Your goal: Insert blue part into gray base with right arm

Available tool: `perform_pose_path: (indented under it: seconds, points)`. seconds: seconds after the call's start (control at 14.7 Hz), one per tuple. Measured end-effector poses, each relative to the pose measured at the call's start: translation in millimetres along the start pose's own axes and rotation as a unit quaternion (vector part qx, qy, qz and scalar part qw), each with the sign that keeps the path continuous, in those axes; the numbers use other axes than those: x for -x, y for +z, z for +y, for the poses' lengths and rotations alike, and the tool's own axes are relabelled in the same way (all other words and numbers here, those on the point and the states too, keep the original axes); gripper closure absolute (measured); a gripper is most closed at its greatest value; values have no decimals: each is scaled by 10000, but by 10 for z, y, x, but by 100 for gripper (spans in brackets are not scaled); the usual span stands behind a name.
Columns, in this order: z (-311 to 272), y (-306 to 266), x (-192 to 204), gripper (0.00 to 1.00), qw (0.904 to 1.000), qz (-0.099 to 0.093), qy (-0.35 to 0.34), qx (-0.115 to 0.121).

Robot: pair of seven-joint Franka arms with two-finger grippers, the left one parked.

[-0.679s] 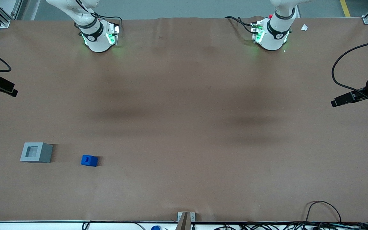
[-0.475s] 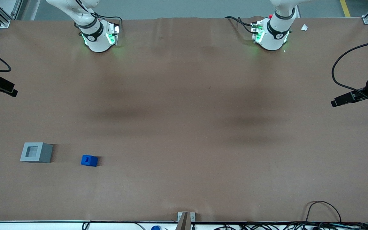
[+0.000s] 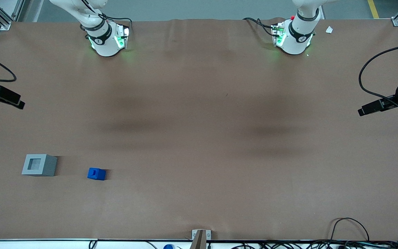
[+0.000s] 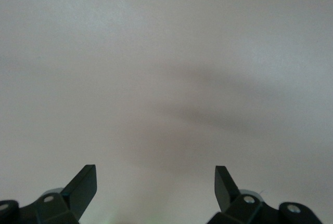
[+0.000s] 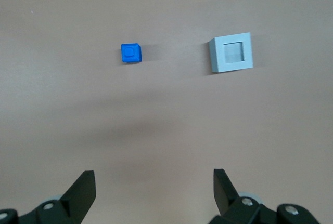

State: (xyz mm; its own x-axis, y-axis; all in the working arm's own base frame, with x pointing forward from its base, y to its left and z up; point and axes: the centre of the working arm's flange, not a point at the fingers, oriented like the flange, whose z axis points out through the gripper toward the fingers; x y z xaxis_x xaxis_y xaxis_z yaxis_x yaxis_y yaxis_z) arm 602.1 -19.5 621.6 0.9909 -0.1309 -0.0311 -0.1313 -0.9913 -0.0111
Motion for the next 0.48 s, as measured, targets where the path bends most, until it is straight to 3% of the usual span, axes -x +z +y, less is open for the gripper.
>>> perform_pose_path:
  seconds: [0.2, 0.48]
  points:
    - [-65, 542, -321, 0, 9999, -103, -36, -36]
    - [-159, 1274, -621, 0, 9999, -64, -83, -72]
